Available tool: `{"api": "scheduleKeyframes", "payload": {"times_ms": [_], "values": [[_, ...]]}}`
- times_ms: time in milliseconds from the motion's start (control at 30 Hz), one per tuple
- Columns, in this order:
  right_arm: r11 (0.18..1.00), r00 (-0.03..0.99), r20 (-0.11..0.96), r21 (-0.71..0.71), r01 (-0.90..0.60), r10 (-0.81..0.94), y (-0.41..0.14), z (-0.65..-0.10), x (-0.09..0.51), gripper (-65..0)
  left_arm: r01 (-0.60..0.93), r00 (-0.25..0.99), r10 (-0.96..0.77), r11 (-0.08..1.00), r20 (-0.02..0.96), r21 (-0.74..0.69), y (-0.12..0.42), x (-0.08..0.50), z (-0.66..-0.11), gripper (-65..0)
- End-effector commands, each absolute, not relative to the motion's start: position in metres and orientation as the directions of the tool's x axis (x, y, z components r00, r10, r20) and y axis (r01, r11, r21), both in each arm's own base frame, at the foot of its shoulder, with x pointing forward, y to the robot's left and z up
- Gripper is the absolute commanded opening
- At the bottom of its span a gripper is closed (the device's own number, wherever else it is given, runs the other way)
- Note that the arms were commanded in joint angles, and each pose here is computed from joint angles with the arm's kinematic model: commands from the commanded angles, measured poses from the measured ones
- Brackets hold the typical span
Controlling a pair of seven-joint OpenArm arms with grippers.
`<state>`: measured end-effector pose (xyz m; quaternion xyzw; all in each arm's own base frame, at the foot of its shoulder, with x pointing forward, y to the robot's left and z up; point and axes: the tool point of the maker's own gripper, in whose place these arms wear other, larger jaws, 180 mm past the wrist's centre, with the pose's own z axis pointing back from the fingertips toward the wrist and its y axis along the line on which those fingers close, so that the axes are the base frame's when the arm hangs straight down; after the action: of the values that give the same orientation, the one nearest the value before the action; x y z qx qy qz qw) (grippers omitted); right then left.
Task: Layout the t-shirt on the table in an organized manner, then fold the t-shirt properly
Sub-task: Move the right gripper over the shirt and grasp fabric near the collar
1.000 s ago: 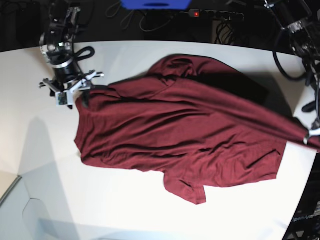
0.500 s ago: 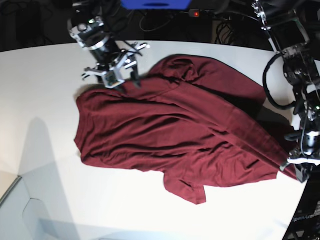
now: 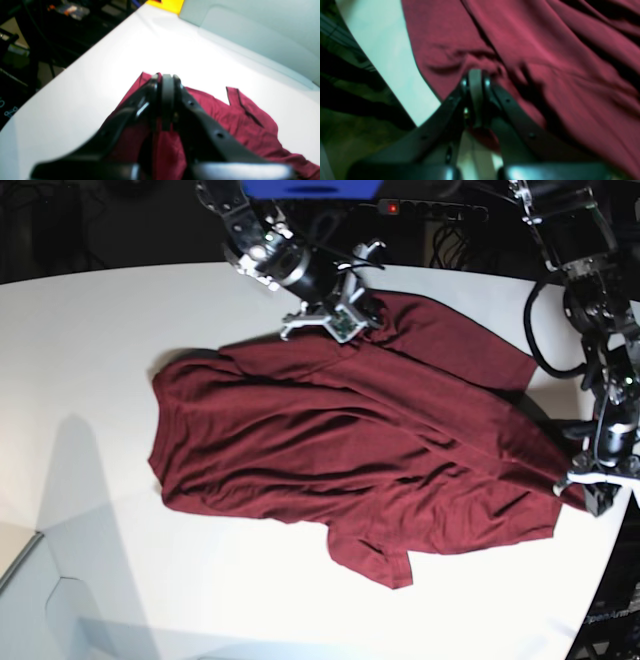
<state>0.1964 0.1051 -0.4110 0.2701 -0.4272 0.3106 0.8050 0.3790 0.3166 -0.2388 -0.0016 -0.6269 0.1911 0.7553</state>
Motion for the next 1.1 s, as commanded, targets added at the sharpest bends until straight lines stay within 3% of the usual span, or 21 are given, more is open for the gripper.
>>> {"api": "scheduleKeyframes", "payload": {"times_ms": [0,533,867,1067], "values": [[0.649,0.426,0.877,0.193,-0.736,0.222,0.119,-0.399,0.201,-65.0,-0.277,0.087,0.266,0.932,0.960,-0.233,0.321,0.381,-0.221,-64.8],[0.623,0.515,0.814,0.261,-0.737,0.269,0.144,-0.443,0.202,-65.0,-0.291,0.121,0.276,0.928,0.954,-0.232,0.322,0.376,-0.236,-64.8],[0.435,0.448,0.809,0.271,-0.859,0.381,0.176,-0.442,0.117,-65.0,-0.302,0.134,0.289,0.923,0.948,-0.238,0.325,0.378,-0.243,-64.8],[0.427,0.411,0.832,0.239,-0.872,0.372,0.172,-0.430,0.122,-65.0,-0.306,0.147,0.291,0.922,0.946,-0.236,0.325,0.375,-0.249,-64.8]]}}
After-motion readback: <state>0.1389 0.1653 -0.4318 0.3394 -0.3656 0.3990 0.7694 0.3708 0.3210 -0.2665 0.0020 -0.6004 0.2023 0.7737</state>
